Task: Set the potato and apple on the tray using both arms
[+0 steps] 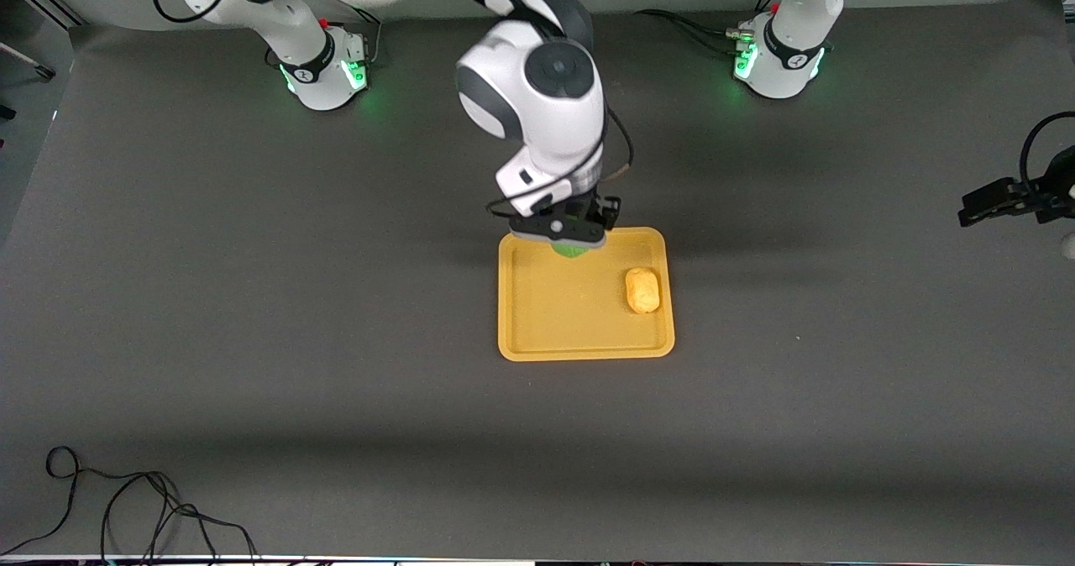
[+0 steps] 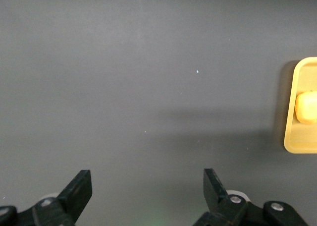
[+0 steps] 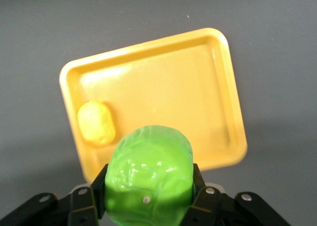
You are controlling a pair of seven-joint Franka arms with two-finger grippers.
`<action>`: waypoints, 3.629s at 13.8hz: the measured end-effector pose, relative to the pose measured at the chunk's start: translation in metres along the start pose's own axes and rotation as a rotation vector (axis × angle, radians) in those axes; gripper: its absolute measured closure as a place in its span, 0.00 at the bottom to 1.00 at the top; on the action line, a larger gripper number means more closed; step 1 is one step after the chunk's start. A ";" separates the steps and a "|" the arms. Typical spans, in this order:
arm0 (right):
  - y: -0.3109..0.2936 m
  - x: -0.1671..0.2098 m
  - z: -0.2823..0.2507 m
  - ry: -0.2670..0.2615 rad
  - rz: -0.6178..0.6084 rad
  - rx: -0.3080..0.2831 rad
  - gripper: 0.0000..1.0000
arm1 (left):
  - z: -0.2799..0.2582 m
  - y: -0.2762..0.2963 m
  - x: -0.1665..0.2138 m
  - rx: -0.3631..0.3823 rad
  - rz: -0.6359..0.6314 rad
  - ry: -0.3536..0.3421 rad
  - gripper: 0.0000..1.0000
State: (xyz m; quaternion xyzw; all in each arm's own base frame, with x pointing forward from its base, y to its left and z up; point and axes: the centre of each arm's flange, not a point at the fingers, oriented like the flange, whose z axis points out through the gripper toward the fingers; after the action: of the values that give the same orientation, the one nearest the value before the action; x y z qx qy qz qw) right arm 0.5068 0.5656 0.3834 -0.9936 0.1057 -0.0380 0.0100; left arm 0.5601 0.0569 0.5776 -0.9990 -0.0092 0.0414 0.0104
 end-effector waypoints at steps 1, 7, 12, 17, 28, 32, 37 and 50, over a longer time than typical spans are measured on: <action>-0.005 -0.001 0.030 0.013 -0.006 -0.007 0.35 | -0.005 0.001 -0.005 0.000 0.012 -0.012 0.00; -0.012 -0.001 0.148 0.064 -0.043 -0.021 0.35 | -0.032 0.023 -0.030 0.005 0.064 -0.014 0.00; -0.010 -0.002 0.178 0.068 -0.047 -0.020 0.35 | -0.029 0.024 -0.029 0.002 0.067 -0.014 0.00; -0.014 0.007 0.159 0.082 -0.037 -0.010 0.00 | -0.025 0.015 -0.027 -0.001 0.052 -0.010 0.00; 0.132 0.066 -0.179 -0.012 -0.058 -0.137 0.00 | -0.020 0.015 -0.019 0.001 0.052 0.011 0.00; 0.288 0.125 -0.219 -0.092 -0.082 -0.106 0.00 | -0.018 0.014 -0.019 0.001 0.052 0.008 0.00; 0.451 0.170 -0.231 -0.133 -0.115 -0.066 0.00 | -0.018 0.015 -0.019 0.001 0.052 0.008 0.00; 0.552 0.196 -0.226 -0.143 -0.170 -0.050 0.00 | -0.020 0.016 -0.020 0.001 0.056 0.011 0.00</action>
State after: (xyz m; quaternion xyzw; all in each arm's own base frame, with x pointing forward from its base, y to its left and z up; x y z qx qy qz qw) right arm 0.5649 -0.0177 0.6079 -0.9991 0.0208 0.0351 -0.0104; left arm 0.5420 0.0397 0.5989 -0.9991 0.0187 0.0360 0.0098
